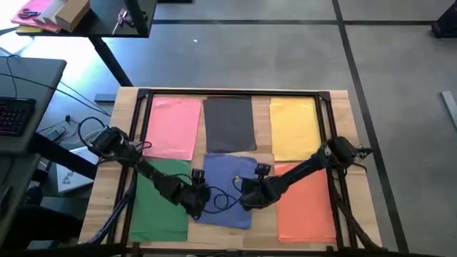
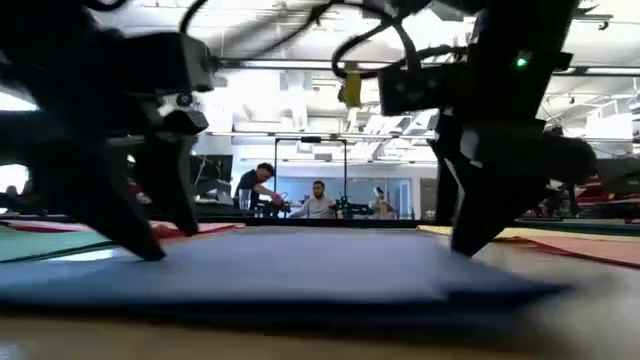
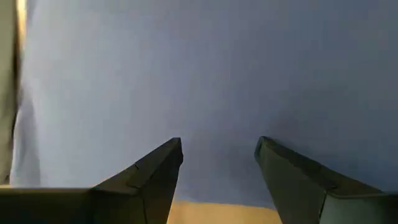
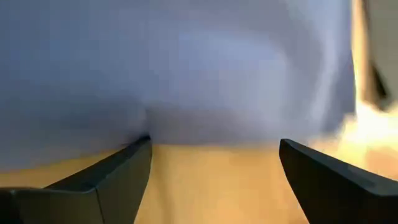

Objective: Organize paper
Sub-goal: Adjust the stacked purple color papers

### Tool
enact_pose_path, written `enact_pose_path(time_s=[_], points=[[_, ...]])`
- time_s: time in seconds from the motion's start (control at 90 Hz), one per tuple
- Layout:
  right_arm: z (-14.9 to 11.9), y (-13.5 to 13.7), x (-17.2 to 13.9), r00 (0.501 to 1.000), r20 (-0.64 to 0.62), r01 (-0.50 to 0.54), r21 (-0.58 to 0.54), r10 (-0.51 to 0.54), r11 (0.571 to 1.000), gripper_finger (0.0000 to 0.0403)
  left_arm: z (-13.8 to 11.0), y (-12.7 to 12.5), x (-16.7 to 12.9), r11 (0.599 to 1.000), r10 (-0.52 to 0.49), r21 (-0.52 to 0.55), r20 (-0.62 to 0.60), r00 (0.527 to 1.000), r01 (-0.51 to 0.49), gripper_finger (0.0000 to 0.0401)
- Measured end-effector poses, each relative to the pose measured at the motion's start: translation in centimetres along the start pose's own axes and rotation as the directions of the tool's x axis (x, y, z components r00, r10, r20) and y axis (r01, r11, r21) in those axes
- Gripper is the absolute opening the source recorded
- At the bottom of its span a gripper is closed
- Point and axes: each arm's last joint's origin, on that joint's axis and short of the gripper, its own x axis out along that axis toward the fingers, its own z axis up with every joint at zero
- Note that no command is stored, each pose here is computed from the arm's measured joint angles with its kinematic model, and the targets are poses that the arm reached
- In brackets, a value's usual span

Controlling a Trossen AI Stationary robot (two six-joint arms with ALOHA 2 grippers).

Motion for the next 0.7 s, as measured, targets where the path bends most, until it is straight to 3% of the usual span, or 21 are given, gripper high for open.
enact_pose_path(time_s=[0.111, 0.222, 0.311, 0.444, 0.589, 0.7], points=[[0.2, -0.6, -1.5, 0.998, -0.037, 0.042, -0.032, -0.043, 0.999, 0.0332, 0.3, -0.8, -0.6, 1.0, -0.011, -0.002, 0.027, 1.0, 0.011, 0.0206], [1.2, -0.2, -2.8, 0.999, 0.032, -0.001, 0.019, 0.0, 1.0, 0.0332, 0.6, -1.3, -0.8, 1.0, -0.017, -0.023, 0.075, 0.997, 0.019, 0.0206], [2.6, 1.1, -3.2, 0.978, 0.184, -0.112, 0.089, 0.094, 0.99, 0.0332, 0.7, -1.2, -0.6, 0.999, 0.005, -0.053, 0.09, 0.996, -0.001, 0.0206], [3.6, 3.7, -3.0, 0.88, 0.403, -0.337, 0.16, 0.25, 0.928, 0.0332, 0.8, -0.4, -0.2, 0.995, 0.054, -0.086, 0.076, 0.996, -0.048, 0.0204], [2.3, 6.7, -2.6, 0.814, 0.39, -0.498, 0.087, 0.43, 0.863, 0.0332, 1.2, 0.2, -0.8, 0.995, 0.061, -0.081, 0.059, 0.996, -0.056, 0.0204], [1.3, 8.2, -2.9, 0.807, 0.377, -0.513, 0.064, 0.456, 0.856, 0.0332, 2.6, 0.5, -1.6, 0.994, 0.074, -0.091, 0.156, 0.985, -0.06, 0.0204]])
